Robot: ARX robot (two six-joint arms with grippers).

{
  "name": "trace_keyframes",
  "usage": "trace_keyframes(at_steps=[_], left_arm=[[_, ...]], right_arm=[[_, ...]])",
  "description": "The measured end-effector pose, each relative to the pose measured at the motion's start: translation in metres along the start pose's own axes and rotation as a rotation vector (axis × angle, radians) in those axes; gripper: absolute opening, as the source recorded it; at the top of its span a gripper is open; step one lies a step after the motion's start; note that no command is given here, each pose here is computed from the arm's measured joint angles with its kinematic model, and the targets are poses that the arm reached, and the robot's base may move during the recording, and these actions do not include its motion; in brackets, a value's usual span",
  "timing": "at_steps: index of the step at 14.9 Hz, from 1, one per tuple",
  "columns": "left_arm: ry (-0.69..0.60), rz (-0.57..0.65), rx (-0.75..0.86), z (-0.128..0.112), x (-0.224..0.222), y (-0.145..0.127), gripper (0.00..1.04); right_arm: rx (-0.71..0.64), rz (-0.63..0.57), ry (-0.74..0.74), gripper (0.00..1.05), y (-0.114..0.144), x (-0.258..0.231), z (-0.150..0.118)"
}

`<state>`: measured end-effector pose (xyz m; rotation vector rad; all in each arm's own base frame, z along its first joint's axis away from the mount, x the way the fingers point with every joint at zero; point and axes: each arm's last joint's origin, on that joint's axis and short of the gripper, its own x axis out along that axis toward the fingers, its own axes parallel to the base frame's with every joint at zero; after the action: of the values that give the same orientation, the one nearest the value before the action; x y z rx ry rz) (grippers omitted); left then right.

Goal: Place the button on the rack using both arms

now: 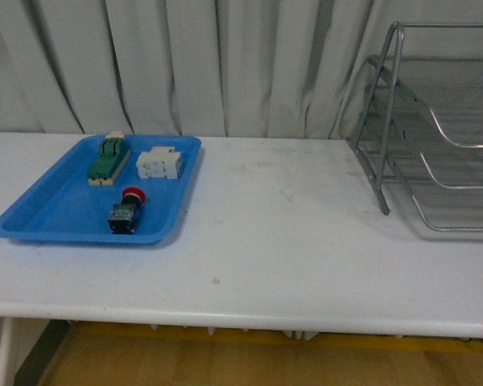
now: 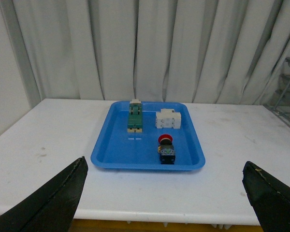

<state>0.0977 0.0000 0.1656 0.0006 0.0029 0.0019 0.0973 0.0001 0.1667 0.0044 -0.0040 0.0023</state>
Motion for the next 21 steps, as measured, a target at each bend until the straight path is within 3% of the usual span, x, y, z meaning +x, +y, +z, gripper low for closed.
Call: trace_keyframes(at_steps=[21], left_arm=[[0.0, 0.0, 0.0, 0.0, 0.0, 0.0, 0.98]], right_arm=[[0.0, 0.0, 0.0, 0.98, 0.0, 0.0, 0.0]])
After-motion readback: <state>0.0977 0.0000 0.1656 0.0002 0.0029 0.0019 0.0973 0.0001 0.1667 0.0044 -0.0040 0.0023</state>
